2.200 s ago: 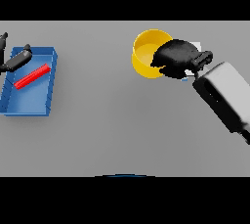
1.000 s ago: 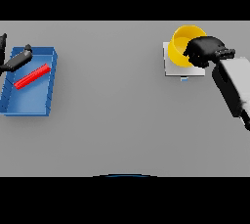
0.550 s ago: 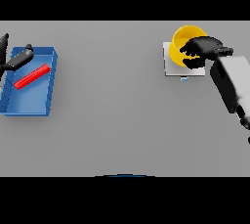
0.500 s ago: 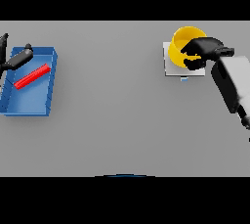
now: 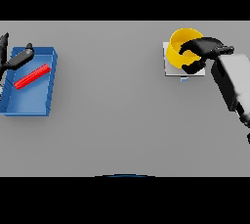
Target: Pick up the red beaker and tilt it to pour out 1 green nut into yellow bowl. Pick up the yellow bowl and place it on the metallic measuring scale.
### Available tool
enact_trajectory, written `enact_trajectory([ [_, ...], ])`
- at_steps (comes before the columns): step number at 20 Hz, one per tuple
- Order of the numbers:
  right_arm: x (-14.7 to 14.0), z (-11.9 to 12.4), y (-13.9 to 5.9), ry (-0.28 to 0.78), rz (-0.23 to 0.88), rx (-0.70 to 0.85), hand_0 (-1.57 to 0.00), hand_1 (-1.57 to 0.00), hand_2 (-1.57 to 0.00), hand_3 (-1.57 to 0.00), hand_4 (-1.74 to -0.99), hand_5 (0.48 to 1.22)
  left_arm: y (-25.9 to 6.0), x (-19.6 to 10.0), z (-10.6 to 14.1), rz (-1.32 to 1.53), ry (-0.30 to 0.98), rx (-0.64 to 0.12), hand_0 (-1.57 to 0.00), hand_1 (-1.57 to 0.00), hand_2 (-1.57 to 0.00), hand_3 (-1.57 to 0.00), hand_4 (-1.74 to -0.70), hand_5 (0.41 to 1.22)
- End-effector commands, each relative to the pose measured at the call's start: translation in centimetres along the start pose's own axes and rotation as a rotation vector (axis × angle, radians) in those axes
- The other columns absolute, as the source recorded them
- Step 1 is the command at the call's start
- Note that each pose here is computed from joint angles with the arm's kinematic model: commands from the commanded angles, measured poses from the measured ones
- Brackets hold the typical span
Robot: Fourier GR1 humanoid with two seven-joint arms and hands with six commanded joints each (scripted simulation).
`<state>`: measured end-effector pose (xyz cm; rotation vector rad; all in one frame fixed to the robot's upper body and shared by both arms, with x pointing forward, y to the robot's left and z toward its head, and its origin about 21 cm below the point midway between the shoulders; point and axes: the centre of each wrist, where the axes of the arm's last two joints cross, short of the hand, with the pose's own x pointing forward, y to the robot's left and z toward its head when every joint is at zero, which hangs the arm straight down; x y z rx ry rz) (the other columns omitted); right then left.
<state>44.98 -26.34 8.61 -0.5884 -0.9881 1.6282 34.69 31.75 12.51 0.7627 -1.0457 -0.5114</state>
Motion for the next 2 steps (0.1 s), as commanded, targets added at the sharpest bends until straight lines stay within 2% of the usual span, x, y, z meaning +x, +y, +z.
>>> enact_trajectory([
  [1, 0.00, -0.05, 0.05, 0.002, 0.003, 0.004, -0.07, -0.06, -0.14, -0.37, -1.316, 0.735, 0.03, 0.17, -0.03, 0.007, 0.002, -0.001, 0.00, 0.00, 0.00, 0.00, -0.82, 0.734],
  [2, 0.08, -0.16, 0.00, 0.005, 0.010, 0.009, -0.05, -0.05, -0.12, -0.35, -1.308, 0.733, 0.00, 0.10, 0.13, 0.004, -0.004, -0.004, 0.00, 0.00, 0.00, 0.00, -0.82, 0.734],
])
